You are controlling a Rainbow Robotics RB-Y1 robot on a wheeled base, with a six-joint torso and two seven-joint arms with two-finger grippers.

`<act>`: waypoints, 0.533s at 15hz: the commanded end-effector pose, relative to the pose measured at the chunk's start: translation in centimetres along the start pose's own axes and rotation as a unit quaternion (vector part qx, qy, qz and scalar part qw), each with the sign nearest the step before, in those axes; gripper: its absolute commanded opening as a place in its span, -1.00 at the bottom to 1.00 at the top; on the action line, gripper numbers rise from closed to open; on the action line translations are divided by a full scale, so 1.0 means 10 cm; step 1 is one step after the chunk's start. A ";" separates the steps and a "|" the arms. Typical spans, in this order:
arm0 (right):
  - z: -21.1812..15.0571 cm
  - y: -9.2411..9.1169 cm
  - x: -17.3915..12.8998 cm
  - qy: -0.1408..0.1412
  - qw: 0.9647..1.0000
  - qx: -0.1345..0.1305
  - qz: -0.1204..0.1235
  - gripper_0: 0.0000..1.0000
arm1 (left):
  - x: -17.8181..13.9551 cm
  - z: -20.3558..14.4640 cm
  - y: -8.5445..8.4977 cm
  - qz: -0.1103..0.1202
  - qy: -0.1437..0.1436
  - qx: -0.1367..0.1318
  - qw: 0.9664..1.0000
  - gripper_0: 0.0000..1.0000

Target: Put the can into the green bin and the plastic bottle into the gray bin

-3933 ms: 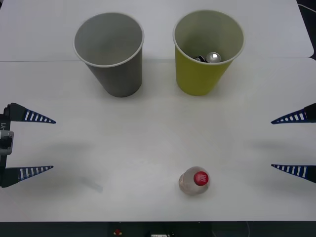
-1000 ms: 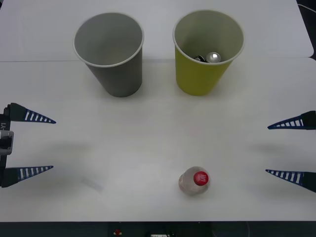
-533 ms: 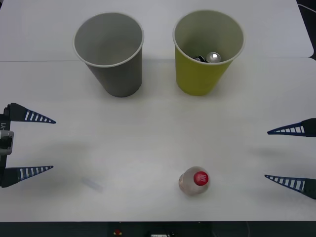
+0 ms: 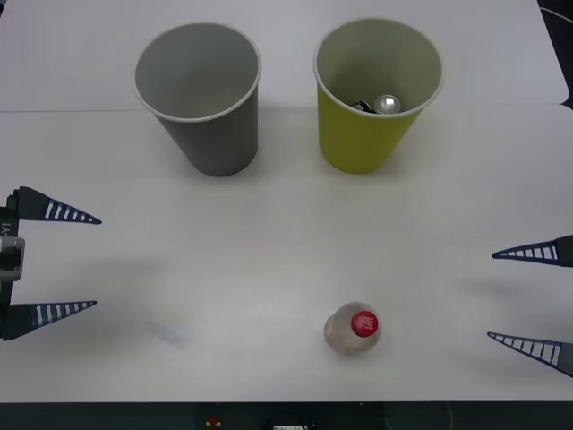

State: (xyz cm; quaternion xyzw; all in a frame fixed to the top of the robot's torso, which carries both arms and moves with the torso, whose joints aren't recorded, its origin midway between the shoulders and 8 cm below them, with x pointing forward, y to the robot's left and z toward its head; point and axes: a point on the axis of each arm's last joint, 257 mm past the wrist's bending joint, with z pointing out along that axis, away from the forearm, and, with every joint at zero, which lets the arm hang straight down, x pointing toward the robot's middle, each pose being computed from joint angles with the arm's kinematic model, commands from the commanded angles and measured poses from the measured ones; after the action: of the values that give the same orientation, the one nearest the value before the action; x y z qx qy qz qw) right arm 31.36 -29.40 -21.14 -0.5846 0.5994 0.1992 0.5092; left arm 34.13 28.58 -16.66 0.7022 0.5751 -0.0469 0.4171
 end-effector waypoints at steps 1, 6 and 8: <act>0.09 0.10 0.09 -0.026 1.000 0.008 0.005 1.00 | 0.00 0.00 0.00 0.000 0.000 0.000 1.000 1.00; 0.30 0.33 0.22 -0.060 0.998 0.013 0.012 1.00 | 0.00 0.00 0.00 0.000 0.000 0.000 1.000 1.00; 0.38 0.43 0.23 -0.078 0.996 0.014 0.029 1.00 | 0.00 0.00 0.00 0.000 0.000 0.000 1.000 1.00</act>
State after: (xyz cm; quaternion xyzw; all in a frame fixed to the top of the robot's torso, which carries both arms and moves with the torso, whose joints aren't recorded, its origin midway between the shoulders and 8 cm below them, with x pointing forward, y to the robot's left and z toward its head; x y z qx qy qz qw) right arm 29.61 -26.68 -25.89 -0.5472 0.5774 0.2445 0.5544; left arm 34.13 28.58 -16.66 0.7022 0.5751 -0.0469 0.4171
